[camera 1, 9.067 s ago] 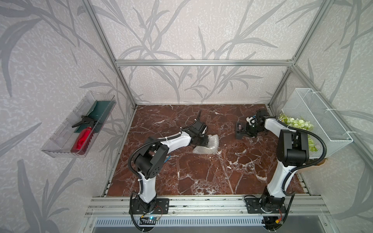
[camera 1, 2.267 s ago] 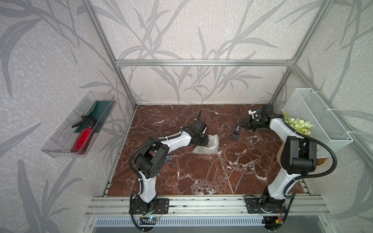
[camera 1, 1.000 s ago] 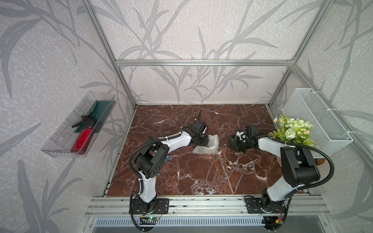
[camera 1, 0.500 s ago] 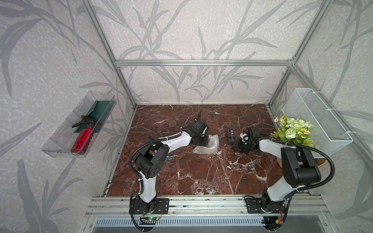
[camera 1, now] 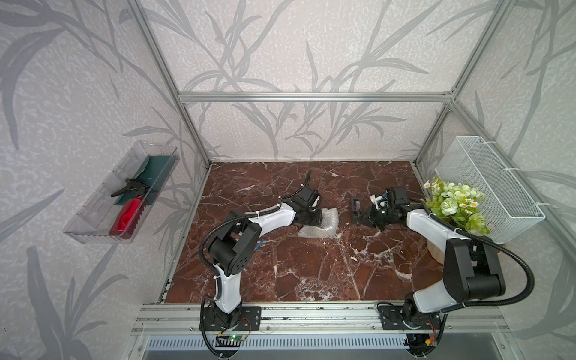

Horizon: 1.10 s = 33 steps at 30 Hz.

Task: Wrap mugs in bubble wrap
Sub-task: Tear off the tape using the Tape Cutter.

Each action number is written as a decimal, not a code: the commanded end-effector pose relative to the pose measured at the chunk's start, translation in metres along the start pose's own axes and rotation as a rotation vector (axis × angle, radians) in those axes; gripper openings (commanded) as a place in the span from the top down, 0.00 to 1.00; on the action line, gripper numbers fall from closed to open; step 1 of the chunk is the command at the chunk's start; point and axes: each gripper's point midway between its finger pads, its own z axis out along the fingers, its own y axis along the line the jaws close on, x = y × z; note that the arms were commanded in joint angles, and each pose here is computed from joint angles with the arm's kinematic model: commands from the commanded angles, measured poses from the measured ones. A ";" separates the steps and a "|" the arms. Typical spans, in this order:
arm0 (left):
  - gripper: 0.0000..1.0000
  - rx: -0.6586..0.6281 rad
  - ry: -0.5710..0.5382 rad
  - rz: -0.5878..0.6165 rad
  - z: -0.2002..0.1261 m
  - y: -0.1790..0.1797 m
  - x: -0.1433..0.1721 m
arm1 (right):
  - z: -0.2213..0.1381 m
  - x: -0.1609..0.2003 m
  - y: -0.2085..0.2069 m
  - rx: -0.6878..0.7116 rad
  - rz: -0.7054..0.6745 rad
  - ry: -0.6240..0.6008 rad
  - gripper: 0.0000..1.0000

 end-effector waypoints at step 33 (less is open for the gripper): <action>0.58 -0.022 0.097 0.002 0.012 0.009 0.032 | 0.046 0.046 -0.100 0.234 0.178 0.090 1.00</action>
